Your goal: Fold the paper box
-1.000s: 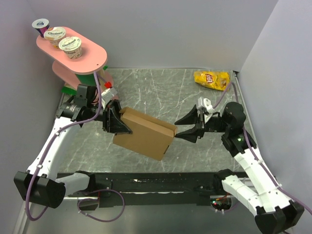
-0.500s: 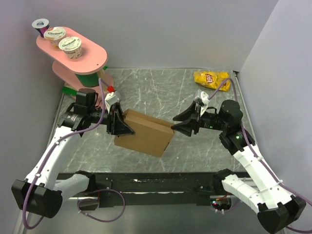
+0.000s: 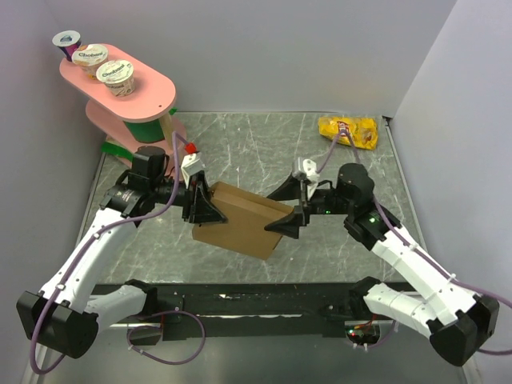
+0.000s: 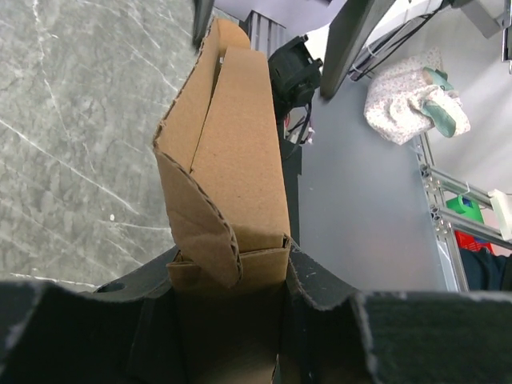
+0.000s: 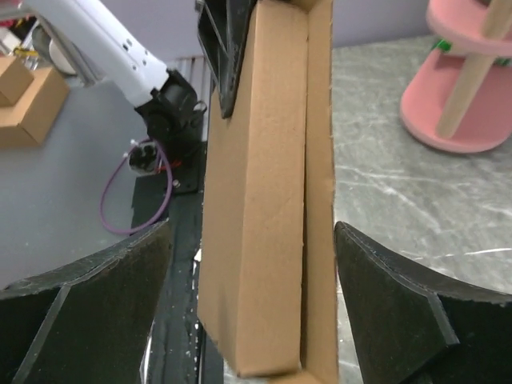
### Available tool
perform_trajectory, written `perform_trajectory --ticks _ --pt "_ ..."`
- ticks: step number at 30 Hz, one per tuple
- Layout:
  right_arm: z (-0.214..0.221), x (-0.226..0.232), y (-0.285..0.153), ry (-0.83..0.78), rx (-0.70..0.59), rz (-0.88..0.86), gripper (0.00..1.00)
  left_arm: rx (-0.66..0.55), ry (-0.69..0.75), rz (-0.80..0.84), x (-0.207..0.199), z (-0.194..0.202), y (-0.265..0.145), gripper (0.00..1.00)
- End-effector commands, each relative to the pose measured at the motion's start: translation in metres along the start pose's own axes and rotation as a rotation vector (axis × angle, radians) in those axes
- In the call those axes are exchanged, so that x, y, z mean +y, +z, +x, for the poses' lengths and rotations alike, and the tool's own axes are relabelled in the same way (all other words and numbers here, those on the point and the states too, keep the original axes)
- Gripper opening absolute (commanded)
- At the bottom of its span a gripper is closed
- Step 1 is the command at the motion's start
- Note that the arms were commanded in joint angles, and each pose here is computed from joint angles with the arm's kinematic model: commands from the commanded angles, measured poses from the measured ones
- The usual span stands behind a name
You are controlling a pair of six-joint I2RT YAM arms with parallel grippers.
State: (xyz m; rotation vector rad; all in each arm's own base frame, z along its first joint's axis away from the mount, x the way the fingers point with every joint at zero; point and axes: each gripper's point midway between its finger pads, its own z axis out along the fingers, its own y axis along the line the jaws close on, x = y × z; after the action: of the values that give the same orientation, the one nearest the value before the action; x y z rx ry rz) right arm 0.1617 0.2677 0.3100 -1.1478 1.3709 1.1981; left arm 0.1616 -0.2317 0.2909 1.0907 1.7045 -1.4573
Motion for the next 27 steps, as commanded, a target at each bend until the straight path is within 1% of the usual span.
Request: perform_trajectory --ticks 1,3,4,5,6,7,8,9,10,11,12,13,14,17,19,20,21,23,24,25,26,27 --pt "-0.008 -0.002 0.015 -0.089 0.013 0.021 0.89 -0.02 0.042 0.001 -0.001 -0.01 0.001 0.01" --pt "-0.006 0.007 0.025 -0.121 0.034 0.005 0.89 -0.022 0.032 -0.036 0.007 -0.009 0.001 0.01" --pt "-0.003 0.0 0.027 -0.135 0.043 0.062 0.89 -0.022 0.035 -0.054 0.011 -0.009 0.002 0.01" --pt "-0.003 0.0 0.029 -0.162 0.04 0.078 0.89 -0.03 -0.022 -0.107 0.019 -0.01 0.001 0.01" --pt "-0.003 0.001 0.031 -0.181 0.038 0.1 0.89 -0.044 -0.014 -0.122 0.024 -0.011 0.002 0.01" --pt "0.003 0.007 0.035 -0.194 0.041 0.097 0.89 -0.053 -0.016 -0.125 0.025 -0.011 0.003 0.01" --pt "0.0 -0.002 0.035 -0.225 0.027 0.165 0.89 -0.059 -0.036 -0.125 0.026 -0.011 0.004 0.01" --pt "0.001 -0.003 0.035 -0.237 0.021 0.196 0.89 -0.073 -0.031 -0.138 0.03 -0.013 0.005 0.01" --pt "0.009 0.003 0.039 -0.248 0.029 0.19 0.89 -0.08 -0.042 -0.146 0.033 -0.014 0.005 0.01" --pt "0.007 -0.005 0.038 -0.278 0.019 0.254 0.88 -0.09 -0.065 -0.152 0.034 -0.015 0.005 0.01" --pt "0.008 -0.003 0.039 -0.293 0.012 0.266 0.88 -0.1 -0.082 -0.177 0.039 -0.015 0.006 0.01" --pt "0.015 -0.001 0.041 -0.305 0.024 0.266 0.88 -0.122 -0.067 -0.177 0.041 -0.02 0.007 0.01" --pt "0.018 0.005 0.045 -0.328 0.03 0.268 0.88 -0.133 -0.101 -0.182 0.042 -0.021 0.007 0.01" --pt "0.03 0.021 0.059 -0.36 0.071 0.224 0.83 -0.166 -0.134 -0.206 0.049 -0.027 0.008 0.01" --pt "0.041 0.023 0.067 -0.374 0.111 0.223 0.73 -0.183 -0.15 -0.225 0.054 -0.03 0.007 0.01" --pt "0.045 0.033 0.073 -0.392 0.119 0.196 0.71 -0.196 -0.157 -0.222 0.054 -0.033 0.008 0.01" --pt "0.051 0.034 0.077 -0.398 0.136 0.19 0.64 -0.198 -0.168 -0.224 0.056 -0.032 0.008 0.01" --pt "0.055 0.035 0.081 -0.412 0.159 0.195 0.61 -0.196 -0.186 -0.228 0.06 -0.03 0.007 0.01" --pt "0.059 0.039 0.085 -0.418 0.173 0.186 0.57 -0.198 -0.191 -0.234 0.062 -0.029 0.006 0.01" --pt "0.061 0.037 0.085 -0.424 0.18 0.197 0.56 -0.203 -0.195 -0.235 0.063 -0.029 0.006 0.01" --pt "0.063 0.037 0.085 -0.434 0.181 0.206 0.54 -0.213 -0.222 -0.228 0.064 -0.029 0.003 0.01" --pt "0.064 0.042 0.086 -0.448 0.18 0.199 0.5 -0.226 -0.219 -0.215 0.064 -0.029 0.002 0.01"
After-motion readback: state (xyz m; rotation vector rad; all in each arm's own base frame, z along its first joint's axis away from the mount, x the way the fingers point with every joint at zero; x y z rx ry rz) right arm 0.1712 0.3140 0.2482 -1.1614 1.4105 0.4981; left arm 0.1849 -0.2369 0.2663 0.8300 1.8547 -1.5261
